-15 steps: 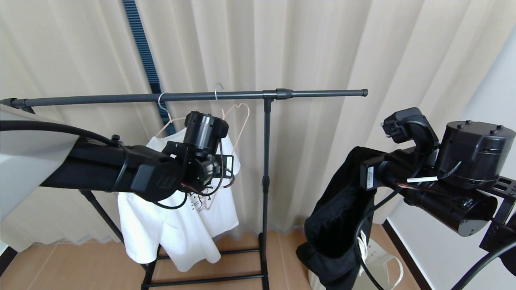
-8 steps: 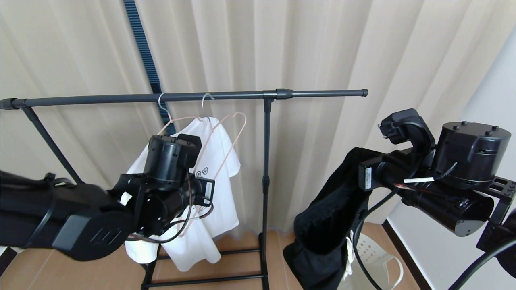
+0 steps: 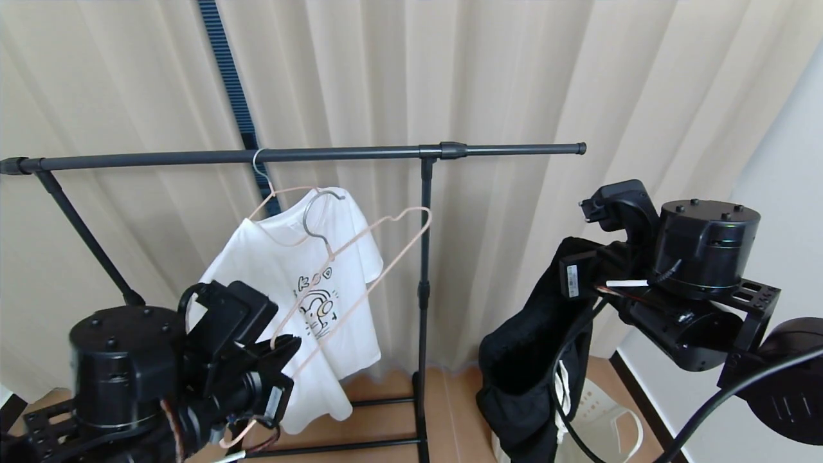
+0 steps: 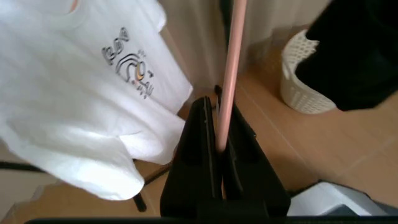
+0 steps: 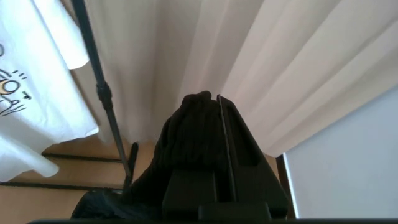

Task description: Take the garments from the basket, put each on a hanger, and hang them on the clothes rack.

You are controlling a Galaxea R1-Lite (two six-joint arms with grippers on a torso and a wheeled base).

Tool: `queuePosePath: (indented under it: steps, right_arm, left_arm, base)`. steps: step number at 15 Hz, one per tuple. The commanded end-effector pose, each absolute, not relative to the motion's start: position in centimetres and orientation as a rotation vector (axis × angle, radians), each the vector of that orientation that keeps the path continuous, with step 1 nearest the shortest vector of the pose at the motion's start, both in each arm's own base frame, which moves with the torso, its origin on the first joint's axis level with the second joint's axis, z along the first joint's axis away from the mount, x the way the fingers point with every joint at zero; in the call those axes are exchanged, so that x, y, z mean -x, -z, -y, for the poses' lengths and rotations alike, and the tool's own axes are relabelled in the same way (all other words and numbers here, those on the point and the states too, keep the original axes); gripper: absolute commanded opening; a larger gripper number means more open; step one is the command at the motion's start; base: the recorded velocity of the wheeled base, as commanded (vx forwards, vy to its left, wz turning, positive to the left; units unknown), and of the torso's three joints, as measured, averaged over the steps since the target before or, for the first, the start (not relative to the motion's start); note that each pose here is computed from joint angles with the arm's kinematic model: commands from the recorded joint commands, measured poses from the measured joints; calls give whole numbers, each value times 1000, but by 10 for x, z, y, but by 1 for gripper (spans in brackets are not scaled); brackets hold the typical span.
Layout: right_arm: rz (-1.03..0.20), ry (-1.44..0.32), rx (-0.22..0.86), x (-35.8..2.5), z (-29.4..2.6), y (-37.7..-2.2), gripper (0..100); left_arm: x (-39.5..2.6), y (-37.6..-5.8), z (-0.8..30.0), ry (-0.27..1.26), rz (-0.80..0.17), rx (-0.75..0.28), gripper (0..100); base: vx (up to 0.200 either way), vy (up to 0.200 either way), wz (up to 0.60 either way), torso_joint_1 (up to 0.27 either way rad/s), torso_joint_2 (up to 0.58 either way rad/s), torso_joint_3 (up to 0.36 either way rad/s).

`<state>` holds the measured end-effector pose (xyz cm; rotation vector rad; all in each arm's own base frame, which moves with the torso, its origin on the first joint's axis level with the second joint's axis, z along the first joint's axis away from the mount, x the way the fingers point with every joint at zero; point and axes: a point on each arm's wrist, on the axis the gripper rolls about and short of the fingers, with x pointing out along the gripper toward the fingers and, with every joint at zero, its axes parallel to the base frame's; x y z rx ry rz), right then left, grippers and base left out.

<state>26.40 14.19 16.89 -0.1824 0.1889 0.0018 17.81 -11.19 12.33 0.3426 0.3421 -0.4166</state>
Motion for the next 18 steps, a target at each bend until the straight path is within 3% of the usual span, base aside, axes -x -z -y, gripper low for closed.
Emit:
queuePosePath:
  steps: [1, 9, 15, 18]
  right_arm:
    - [-204, 26, 195, -273, -146, -162, 0]
    - [-168, 91, 161, -291, -143, -171, 0]
    - [-156, 78, 153, -284, -147, -176, 0]
    - [-160, 51, 163, -273, -159, -173, 0]
  left_arm:
    - [-155, -125, 103, 542, -297, -378, 0]
    - [-148, -113, 123, 810, -325, -401, 0]
    - [-166, -105, 143, 821, -367, -412, 0]
    - [-178, -109, 155, 810, -365, -359, 0]
  base:
    - [0, 0, 0, 0, 0, 0]
    - [0, 0, 0, 0, 0, 0]
    - [0, 0, 0, 0, 0, 0]
    - [0, 0, 0, 0, 0, 0]
